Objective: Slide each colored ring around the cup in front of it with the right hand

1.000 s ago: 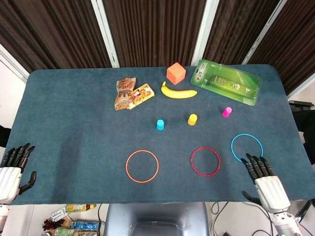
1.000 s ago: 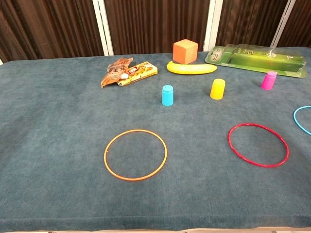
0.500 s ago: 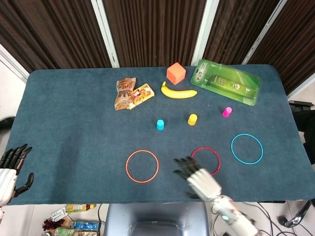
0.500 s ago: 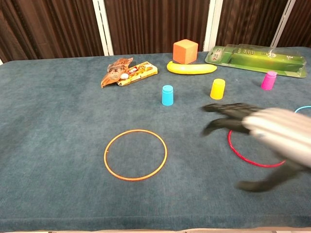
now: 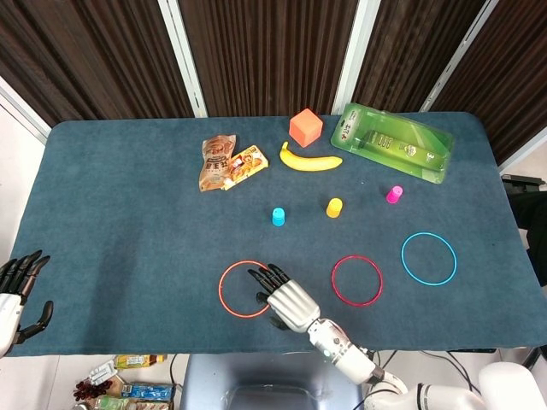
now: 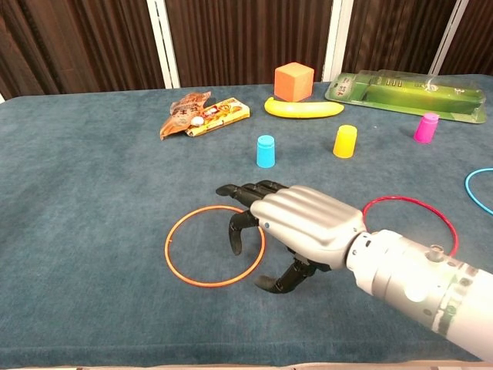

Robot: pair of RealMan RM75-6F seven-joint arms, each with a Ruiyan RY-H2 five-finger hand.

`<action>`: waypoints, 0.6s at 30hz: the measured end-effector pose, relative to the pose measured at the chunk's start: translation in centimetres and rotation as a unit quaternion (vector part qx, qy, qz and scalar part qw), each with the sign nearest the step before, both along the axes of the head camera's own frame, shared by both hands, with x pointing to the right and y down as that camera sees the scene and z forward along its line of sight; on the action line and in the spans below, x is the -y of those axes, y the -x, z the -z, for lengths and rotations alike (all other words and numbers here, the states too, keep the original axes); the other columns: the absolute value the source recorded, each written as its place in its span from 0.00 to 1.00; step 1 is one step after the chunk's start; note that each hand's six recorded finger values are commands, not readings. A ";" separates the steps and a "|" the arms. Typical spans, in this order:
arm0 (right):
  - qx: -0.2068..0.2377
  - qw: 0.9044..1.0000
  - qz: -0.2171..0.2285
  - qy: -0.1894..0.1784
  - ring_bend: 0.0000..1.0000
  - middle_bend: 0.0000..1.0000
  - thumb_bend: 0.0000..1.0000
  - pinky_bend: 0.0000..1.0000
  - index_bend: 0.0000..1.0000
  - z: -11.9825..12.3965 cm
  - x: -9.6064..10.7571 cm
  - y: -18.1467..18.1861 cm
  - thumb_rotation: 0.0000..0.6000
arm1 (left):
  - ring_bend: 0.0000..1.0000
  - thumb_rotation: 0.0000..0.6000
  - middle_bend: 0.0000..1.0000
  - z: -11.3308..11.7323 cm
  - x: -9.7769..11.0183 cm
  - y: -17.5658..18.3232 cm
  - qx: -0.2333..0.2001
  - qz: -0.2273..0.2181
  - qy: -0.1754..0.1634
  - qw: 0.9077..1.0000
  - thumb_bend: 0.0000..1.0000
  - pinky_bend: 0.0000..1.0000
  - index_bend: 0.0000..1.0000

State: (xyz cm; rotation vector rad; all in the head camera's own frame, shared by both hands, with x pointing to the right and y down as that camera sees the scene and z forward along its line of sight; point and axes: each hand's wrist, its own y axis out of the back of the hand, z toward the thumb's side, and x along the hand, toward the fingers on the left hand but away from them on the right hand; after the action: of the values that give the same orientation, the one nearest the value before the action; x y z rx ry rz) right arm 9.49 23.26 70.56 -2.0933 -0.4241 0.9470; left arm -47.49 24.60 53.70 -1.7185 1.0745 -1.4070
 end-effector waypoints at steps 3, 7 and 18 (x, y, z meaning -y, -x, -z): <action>-0.007 1.000 0.003 0.003 0.00 0.00 0.43 0.00 0.56 -0.6 0.0 0.1 1.00 | 0.00 1.00 0.00 -0.1 0.0 0.0 0.001 -0.001 0.001 1.000 0.49 0.02 0.00; -0.009 1.000 0.003 0.007 0.00 0.01 0.44 0.00 0.58 -1.2 0.0 0.4 1.00 | 0.00 1.00 0.00 -0.2 0.0 -0.1 0.002 -0.002 0.003 1.000 0.49 0.02 0.00; -0.009 1.000 0.006 0.010 0.00 0.03 0.44 0.00 0.62 -2.0 -0.4 0.9 1.00 | 0.00 1.00 0.00 -0.2 0.0 -0.1 0.002 0.000 0.002 1.000 0.49 0.02 0.00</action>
State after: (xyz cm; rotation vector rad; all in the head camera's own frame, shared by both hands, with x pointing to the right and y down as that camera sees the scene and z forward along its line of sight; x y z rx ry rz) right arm 8.59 23.64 72.57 -2.1029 -0.3940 0.9657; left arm -47.42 24.57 53.86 -1.7188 1.0698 -1.4121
